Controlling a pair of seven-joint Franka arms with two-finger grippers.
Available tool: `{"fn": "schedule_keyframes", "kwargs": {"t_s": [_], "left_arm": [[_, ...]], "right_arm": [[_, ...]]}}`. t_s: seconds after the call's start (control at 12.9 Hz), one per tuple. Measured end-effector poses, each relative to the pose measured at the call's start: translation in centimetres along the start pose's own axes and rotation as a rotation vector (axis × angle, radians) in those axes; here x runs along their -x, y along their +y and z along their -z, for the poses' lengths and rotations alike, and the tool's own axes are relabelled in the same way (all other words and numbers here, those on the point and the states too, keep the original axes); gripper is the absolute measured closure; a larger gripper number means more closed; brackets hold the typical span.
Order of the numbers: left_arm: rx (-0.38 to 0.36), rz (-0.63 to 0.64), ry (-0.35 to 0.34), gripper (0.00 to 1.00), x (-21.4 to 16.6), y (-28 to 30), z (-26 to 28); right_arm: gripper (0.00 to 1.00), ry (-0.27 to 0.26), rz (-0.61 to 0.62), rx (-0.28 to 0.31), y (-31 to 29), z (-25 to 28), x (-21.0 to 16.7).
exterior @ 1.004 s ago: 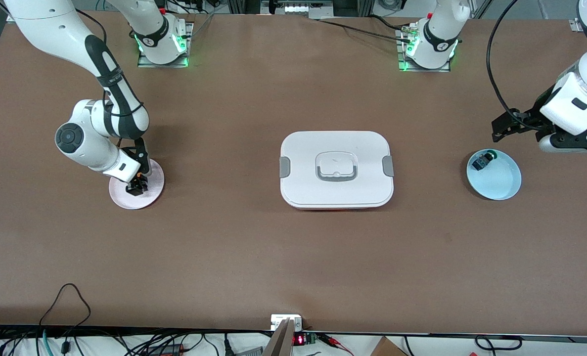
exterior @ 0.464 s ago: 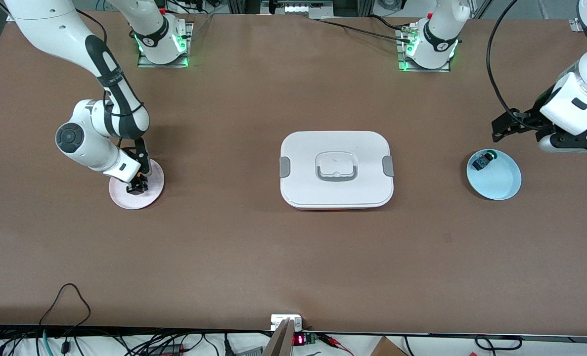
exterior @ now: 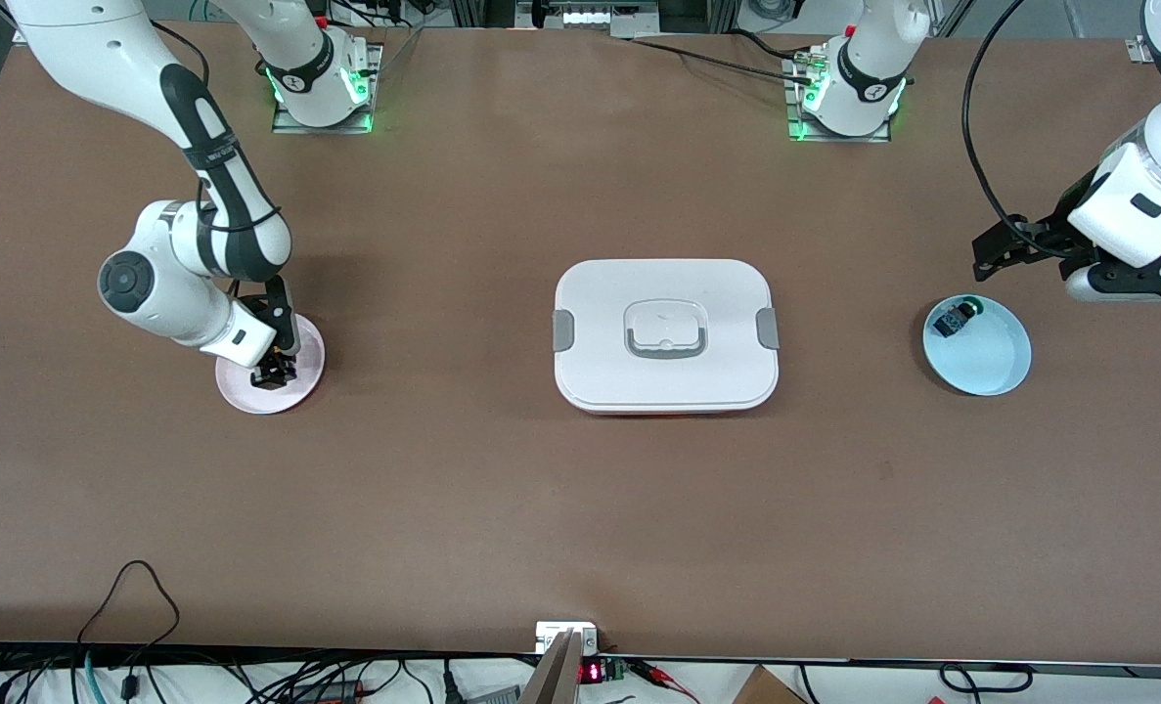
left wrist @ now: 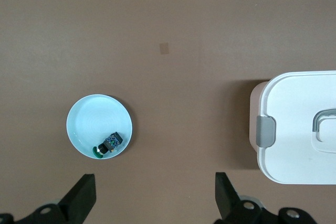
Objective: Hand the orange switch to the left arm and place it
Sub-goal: 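Lift the switch with the right gripper and carry it above the box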
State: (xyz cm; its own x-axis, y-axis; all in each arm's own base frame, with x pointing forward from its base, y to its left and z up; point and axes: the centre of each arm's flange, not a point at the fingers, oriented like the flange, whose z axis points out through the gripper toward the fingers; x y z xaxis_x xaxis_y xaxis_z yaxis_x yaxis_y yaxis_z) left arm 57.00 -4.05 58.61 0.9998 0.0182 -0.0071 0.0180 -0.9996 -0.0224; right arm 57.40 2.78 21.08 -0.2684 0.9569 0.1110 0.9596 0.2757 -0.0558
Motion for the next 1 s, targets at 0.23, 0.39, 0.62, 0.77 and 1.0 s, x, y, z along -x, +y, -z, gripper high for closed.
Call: {"fn": "schedule_keyframes", "kwargs": {"t_s": [0.23, 0.39, 0.62, 0.77, 1.0], "left_arm": [[0.000, 0.000, 0.000, 0.00, 0.0, 0.0, 0.0], [0.000, 0.000, 0.000, 0.00, 0.0, 0.0, 0.0], [0.000, 0.000, 0.000, 0.00, 0.0, 0.0, 0.0], [0.000, 0.000, 0.000, 0.00, 0.0, 0.0, 0.0], [0.045, 0.006, -0.005, 0.00, 0.0, 0.3, 0.0]], "right_arm": [[0.25, 0.118, -0.096, -0.055, 2.1, 2.6, -3.7], [0.25, 0.205, -0.191, -0.091, 3.1, 4.2, -7.9], [0.25, 0.333, -0.355, -0.143, 4.8, 7.4, -15.9], [0.25, 0.378, -0.462, -0.168, 5.6, 9.3, -22.1], [0.25, 0.495, -0.549, -0.199, 6.1, 12.8, -31.5]]}}
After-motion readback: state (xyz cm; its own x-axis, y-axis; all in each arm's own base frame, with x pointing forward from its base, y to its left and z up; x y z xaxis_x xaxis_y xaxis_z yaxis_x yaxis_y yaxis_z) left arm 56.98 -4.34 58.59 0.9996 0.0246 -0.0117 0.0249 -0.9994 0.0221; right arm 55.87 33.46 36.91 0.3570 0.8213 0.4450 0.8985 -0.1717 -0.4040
